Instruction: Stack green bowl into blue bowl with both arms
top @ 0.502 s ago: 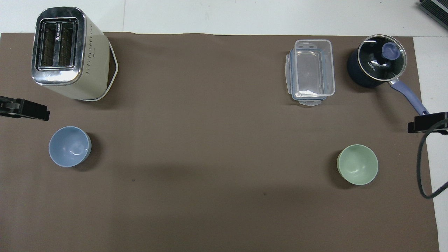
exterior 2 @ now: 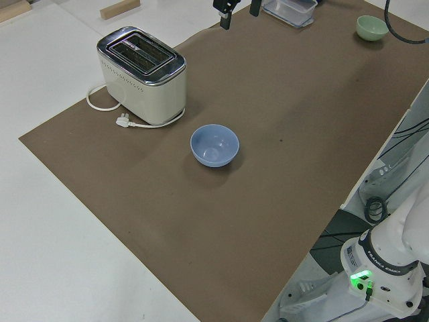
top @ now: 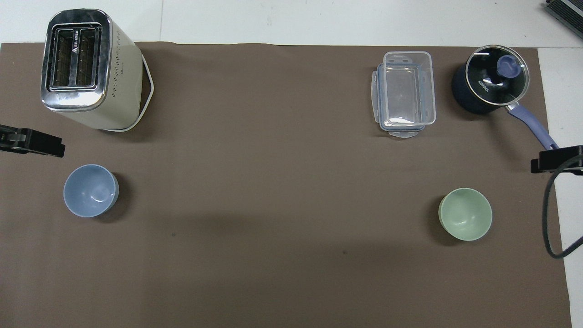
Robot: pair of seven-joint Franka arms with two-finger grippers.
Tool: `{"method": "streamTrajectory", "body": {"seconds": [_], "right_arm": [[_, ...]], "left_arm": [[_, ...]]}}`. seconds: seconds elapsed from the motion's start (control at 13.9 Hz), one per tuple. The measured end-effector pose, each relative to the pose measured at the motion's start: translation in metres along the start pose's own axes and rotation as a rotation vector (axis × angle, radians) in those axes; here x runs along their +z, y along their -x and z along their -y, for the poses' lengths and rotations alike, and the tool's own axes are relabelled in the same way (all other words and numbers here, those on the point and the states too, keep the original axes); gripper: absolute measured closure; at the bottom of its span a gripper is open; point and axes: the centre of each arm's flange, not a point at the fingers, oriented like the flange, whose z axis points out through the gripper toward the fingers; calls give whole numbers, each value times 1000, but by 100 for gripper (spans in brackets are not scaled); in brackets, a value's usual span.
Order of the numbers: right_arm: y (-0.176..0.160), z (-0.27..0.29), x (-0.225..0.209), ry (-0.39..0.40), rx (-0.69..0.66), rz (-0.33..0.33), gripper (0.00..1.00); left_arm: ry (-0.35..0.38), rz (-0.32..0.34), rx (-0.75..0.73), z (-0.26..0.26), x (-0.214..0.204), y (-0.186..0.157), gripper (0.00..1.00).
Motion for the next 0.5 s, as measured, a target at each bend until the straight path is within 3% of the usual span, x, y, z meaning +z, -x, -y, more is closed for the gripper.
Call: {"method": "streamTrajectory", "body": {"seconds": [0.5], "right_arm": [[0, 0, 0, 0, 0, 0, 0]], "left_arm": [[0, 0, 4, -2, 0, 0, 0]]}}
